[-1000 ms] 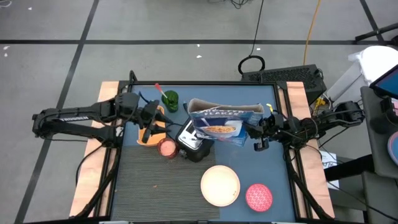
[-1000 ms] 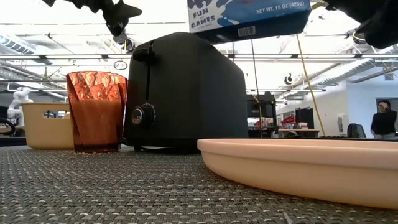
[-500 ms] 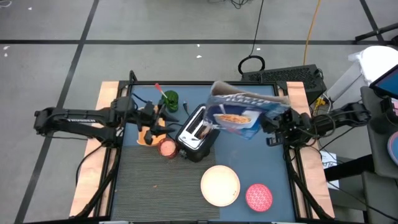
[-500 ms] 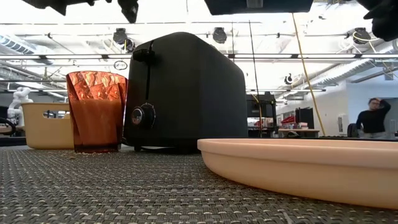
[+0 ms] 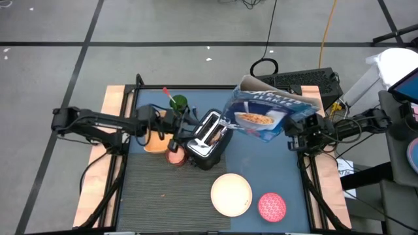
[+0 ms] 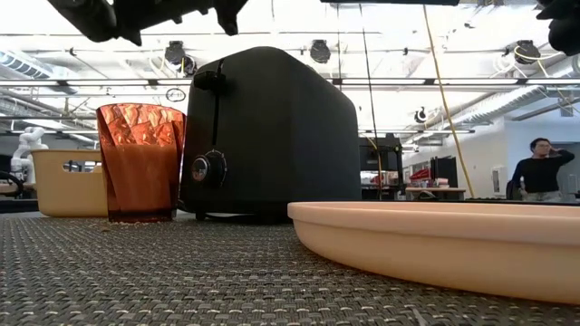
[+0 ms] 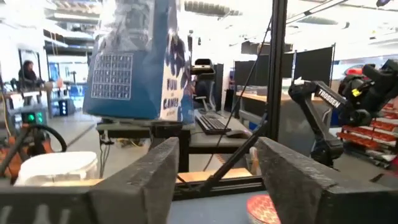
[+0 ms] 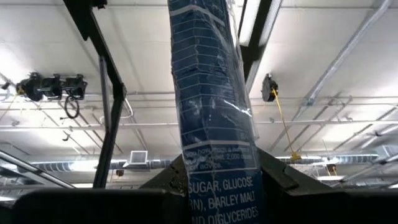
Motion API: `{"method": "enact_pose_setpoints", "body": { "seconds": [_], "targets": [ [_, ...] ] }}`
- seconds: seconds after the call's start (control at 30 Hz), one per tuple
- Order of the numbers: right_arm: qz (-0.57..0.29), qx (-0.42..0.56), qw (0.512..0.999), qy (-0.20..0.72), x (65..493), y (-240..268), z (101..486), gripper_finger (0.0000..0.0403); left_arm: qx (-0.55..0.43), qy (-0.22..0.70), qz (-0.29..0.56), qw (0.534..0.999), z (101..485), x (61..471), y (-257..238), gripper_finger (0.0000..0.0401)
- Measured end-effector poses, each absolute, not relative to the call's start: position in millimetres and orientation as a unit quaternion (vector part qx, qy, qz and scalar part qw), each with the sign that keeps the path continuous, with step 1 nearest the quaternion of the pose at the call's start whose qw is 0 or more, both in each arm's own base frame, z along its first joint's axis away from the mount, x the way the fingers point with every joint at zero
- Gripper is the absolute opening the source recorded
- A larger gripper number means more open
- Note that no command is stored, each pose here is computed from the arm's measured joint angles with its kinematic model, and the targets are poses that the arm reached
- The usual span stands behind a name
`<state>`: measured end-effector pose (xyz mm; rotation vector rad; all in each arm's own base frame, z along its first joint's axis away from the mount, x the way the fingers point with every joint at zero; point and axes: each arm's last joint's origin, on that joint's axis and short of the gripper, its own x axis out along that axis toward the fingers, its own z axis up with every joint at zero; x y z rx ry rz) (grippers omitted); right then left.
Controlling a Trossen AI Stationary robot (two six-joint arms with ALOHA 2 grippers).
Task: Arrange a breakfast setting
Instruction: Put the cereal from the blue cereal box into the red bowl
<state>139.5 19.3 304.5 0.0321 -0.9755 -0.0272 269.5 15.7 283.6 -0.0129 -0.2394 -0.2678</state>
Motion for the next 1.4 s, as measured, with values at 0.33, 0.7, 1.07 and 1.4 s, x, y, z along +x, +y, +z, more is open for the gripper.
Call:
{"method": "enact_pose_setpoints", "body": {
  "seconds": [0.33,0.7,1.07,1.4],
  "targets": [
    [-0.017,0.004,0.882,-0.470,139,19,305,0.0088,-0.013,-0.104,-0.042,0.994,263,287,22,0.0373],
    [-0.018,0.002,0.882,-0.470,139,19,305,0.0088,-0.019,-0.089,-0.046,0.995,258,351,25,0.0395],
    [-0.003,-0.006,0.881,-0.472,139,20,305,0.0088,-0.031,-0.107,-0.060,0.992,266,399,20,0.0395],
    [0.007,-0.010,0.879,-0.477,138,21,306,0.0088,0.017,-0.153,-0.064,0.986,292,413,13,0.0395]
  ]
}}
